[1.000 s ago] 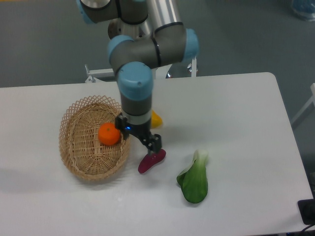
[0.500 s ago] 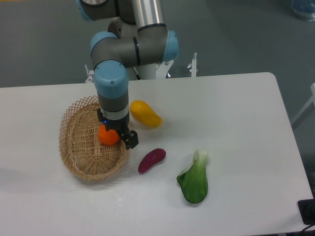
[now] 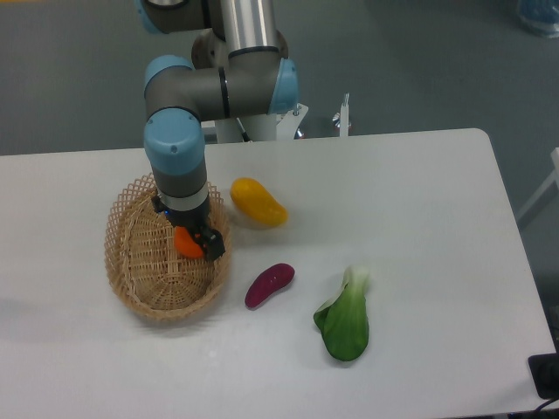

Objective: Pick up the orange from the basket
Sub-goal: 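Lower the gripper onto the orange and close it around the fruit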

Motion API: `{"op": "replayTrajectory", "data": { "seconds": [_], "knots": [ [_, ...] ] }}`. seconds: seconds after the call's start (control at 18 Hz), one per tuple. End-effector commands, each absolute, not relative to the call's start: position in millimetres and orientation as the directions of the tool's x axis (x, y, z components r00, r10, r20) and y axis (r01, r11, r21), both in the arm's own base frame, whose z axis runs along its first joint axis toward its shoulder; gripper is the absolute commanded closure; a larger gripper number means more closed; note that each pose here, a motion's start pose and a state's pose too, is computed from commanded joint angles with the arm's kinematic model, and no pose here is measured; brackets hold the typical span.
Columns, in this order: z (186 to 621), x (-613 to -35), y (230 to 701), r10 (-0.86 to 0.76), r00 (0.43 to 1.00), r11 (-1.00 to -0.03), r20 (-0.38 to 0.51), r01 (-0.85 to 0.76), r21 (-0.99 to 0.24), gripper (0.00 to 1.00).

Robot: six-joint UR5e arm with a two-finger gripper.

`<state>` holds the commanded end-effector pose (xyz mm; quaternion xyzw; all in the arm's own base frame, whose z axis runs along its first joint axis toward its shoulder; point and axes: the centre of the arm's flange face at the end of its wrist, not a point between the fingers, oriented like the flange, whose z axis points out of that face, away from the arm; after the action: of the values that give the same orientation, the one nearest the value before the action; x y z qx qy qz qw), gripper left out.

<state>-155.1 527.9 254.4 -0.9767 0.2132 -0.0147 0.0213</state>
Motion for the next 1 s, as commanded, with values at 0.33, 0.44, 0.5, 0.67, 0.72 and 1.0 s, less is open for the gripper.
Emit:
{"op": "replayTrajectory", "data": {
  "seconds": [0.33,0.44,0.5,0.67,0.72,1.0],
  "knots": [
    [236,-151,528,-0.434,0.900,-0.901,0.048,-0.433,-0.025,0.00],
    [225,-150,528,-0.434,0.899,-0.900,0.056,-0.435,0.001,0.00],
    [221,-144,528,-0.442,0.895,-0.896,0.059,-0.444,0.012,0.00],
    [211,-134,523,-0.452,0.889,-0.890,0.075,-0.455,0.031,0.00],
    [209,-131,522,-0.455,0.887,-0.888,0.078,-0.458,0.035,0.00],
    [209,-136,522,-0.455,0.889,-0.886,0.053,-0.458,0.073,0.39]
  ]
}}
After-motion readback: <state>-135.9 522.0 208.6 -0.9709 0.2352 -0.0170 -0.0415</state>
